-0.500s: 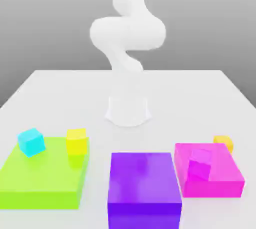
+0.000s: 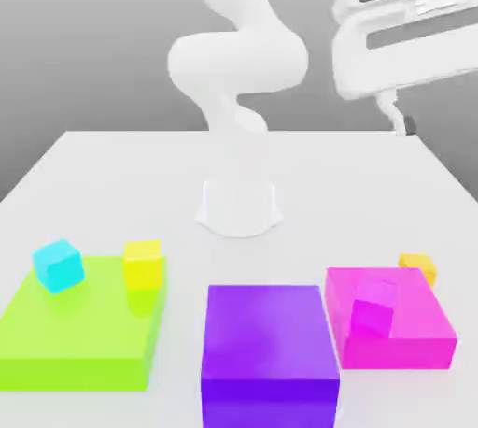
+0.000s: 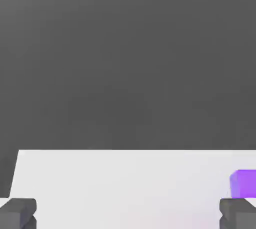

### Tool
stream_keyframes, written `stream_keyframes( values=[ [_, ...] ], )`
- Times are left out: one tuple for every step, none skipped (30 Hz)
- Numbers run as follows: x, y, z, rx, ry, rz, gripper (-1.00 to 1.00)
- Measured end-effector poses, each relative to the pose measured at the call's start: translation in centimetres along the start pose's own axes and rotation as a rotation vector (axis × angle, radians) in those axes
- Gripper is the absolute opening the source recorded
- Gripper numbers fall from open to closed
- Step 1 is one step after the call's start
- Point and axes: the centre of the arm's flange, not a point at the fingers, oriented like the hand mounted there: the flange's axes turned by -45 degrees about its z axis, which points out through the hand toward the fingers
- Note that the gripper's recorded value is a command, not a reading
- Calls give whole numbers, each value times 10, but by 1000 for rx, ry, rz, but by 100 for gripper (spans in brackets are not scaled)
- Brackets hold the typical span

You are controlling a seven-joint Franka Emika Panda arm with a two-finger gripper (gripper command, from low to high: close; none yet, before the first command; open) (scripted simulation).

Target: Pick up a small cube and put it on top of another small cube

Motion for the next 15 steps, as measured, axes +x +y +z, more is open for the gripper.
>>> stream_keyframes(
  values=[
    [-12, -8, 16, -4, -27, 2, 0],
    [-25, -15, 31, -11, -53, 3, 0],
    [-38, -21, 46, -18, -78, 5, 0],
    [-52, -27, 60, -27, -103, 6, 0],
    [-66, -32, 74, -38, -126, 6, 0],
    [-81, -37, 87, -50, -149, 6, 0],
    [-97, -41, 99, -64, -170, 6, 0],
    [-113, -44, 111, -79, -190, 6, 0],
    [-129, -46, 123, -95, -209, 5, 0],
    [-145, -47, 133, -112, -227, 5, 0],
    [-161, -48, 143, -130, -243, 2, 0],
    [-181, -51, 153, -148, -259, -10, 0],
    [-197, -49, 161, -168, -272, -11, 0],
    [-215, -49, 169, -188, -284, -21, 0],
    [-232, -48, 177, -208, -294, -27, 0]
  ],
)
